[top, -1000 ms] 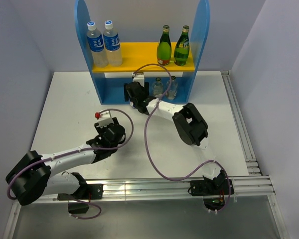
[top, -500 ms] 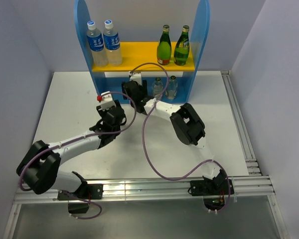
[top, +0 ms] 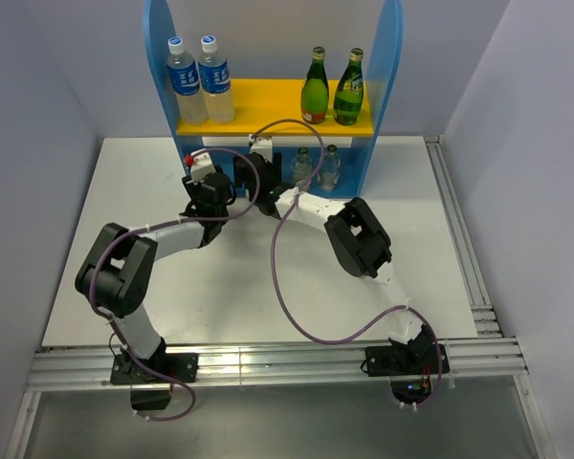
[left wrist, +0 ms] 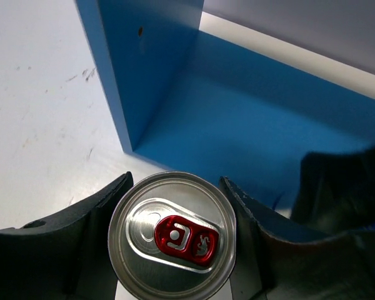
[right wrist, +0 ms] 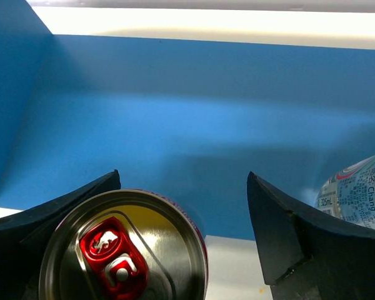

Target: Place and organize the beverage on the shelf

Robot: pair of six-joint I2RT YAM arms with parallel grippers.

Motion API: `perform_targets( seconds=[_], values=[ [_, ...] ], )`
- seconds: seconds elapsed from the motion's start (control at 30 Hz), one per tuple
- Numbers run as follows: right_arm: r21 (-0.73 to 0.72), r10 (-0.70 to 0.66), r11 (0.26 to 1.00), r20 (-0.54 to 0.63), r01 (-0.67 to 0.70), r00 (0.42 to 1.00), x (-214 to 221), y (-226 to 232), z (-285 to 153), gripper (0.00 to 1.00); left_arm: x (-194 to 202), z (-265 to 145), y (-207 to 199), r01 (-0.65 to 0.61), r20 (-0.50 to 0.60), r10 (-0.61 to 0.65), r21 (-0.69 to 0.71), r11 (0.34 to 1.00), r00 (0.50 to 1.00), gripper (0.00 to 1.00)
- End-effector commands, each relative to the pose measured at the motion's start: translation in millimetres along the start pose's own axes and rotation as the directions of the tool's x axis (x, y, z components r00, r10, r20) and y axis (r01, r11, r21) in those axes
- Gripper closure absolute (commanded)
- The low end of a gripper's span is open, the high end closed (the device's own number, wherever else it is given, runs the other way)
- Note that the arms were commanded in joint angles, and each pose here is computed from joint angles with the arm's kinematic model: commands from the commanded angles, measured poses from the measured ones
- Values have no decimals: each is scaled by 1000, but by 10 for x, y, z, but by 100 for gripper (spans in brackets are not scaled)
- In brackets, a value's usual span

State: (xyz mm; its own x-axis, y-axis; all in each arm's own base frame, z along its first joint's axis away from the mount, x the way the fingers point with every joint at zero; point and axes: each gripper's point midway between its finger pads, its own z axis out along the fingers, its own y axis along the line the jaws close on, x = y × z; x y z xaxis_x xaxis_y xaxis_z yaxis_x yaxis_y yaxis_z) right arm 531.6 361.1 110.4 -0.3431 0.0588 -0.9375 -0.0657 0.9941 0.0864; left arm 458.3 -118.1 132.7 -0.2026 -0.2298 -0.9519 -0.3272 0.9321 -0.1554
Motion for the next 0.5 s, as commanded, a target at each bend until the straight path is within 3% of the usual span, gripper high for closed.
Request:
perform_targets(
  seconds=[0.0,0.27,0.47],
  values=[
    [5,302,946,345,-324,888,-1329,-335,18,100,-639,202,-258,130,147,-140,76,989,979,100],
    [57,324,924,409,-378,853,-1379,-491,-10,100,-847,391,-245,193,220,-207,84,978,953,100],
    [71,321,918,440,-389,838,-1416,-520,-5,100,-787,577,-377,180,218,-198,97,979,956,100]
  ],
)
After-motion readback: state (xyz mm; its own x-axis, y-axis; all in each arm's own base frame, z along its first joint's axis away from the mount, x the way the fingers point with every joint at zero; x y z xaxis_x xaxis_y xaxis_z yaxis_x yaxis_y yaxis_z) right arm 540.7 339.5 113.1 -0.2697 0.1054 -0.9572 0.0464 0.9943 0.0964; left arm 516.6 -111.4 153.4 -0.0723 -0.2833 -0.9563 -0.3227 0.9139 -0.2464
